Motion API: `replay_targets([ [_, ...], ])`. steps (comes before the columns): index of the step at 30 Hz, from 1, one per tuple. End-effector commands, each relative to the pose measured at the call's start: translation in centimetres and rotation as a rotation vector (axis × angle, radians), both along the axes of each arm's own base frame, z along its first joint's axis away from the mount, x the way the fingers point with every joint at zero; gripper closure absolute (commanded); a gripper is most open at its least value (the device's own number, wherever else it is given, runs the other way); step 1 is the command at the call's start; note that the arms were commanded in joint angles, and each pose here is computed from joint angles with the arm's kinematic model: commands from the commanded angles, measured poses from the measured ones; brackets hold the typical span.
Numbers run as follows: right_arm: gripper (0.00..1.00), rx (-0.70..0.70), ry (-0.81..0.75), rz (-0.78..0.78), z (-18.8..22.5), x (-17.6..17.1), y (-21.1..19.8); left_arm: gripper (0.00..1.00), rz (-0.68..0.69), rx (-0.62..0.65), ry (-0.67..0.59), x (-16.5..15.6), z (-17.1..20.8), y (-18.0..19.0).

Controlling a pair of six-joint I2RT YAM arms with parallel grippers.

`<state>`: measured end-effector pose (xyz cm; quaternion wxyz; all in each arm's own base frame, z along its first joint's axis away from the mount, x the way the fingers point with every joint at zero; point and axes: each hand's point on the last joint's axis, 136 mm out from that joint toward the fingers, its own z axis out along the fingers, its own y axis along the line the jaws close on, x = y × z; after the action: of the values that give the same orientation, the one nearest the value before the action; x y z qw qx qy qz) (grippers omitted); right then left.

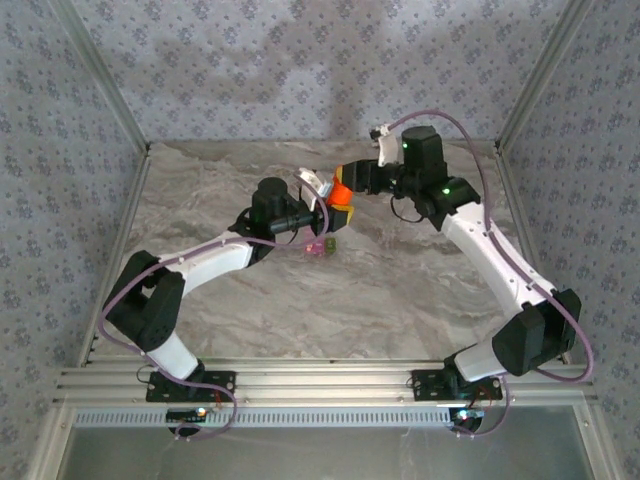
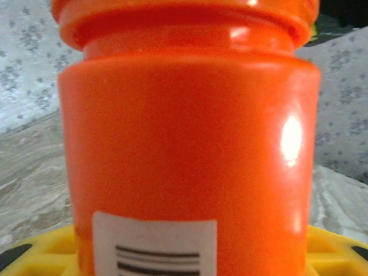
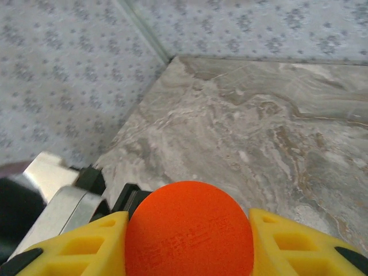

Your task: Sort the pills into containers

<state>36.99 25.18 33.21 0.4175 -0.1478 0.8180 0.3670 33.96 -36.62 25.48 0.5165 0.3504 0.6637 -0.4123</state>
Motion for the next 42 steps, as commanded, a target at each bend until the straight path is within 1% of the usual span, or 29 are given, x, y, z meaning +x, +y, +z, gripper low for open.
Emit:
replay_targets([
  [1, 0.57, 0.005, 0.136, -0.059, -3.4, -0.8, 2.0, 1.00, 0.017, -0.087, -0.196, -1.0, 6.0, -0.7],
  [6, 0.56, 0.019, 0.124, -0.093, -3.6, -0.8, 2.5, 1.00, 0.042, -0.095, -0.200, -0.7, 6.0, -0.6],
  [10, 0.53, 0.028, 0.100, -0.094, -3.0, -0.8, 2.4, 1.00, 0.055, -0.102, -0.202, -0.6, 6.0, -0.5],
  [11, 0.51, 0.031, 0.091, -0.085, -2.7, -0.8, 2.5, 1.00, 0.055, -0.102, -0.202, -0.6, 6.0, -0.5],
  [13, 0.42, 0.023, 0.086, -0.077, -2.5, -1.0, 2.5, 1.00, 0.055, -0.104, -0.200, -0.5, 6.0, -0.5],
  [16, 0.34, 0.031, 0.071, -0.073, -1.5, -1.2, 1.8, 1.00, 0.059, -0.105, -0.192, -0.4, 5.9, -0.6],
  [20, 0.25, 0.077, 0.000, -0.078, 1.4, -1.3, 0.2, 1.00, 0.061, -0.110, -0.183, -0.2, 5.9, -0.6],
  [24, 0.19, 0.107, -0.050, -0.063, 3.8, -2.6, -1.9, 1.00, 0.056, -0.112, -0.180, -0.3, 6.0, -0.6],
  [28, 0.18, 0.131, -0.126, -0.037, 5.8, -3.5, -4.5, 1.00, 0.032, -0.118, -0.183, -0.7, 6.2, -0.4],
  [30, 0.19, 0.138, -0.157, 0.039, 6.5, -4.0, -4.8, 1.00, -0.019, -0.123, -0.188, -1.3, 6.5, -0.3],
  [32, 0.19, 0.102, -0.188, 0.132, 6.3, -4.6, -4.9, 1.00, -0.079, -0.128, -0.186, -1.9, 6.6, -0.1],
  [34, 0.20, 0.097, -0.190, 0.217, 6.1, -4.9, -4.9, 1.00, -0.136, -0.128, -0.175, -2.5, 6.8, -0.1],
  [38, 0.19, 0.120, -0.199, 0.300, 6.5, -4.0, -4.6, 1.00, -0.204, -0.120, -0.146, -3.2, 7.0, -0.2],
  [42, 0.19, 0.136, -0.185, 0.371, 6.4, -3.8, -3.4, 1.00, -0.234, -0.117, -0.135, -3.6, 7.2, -0.4],
])
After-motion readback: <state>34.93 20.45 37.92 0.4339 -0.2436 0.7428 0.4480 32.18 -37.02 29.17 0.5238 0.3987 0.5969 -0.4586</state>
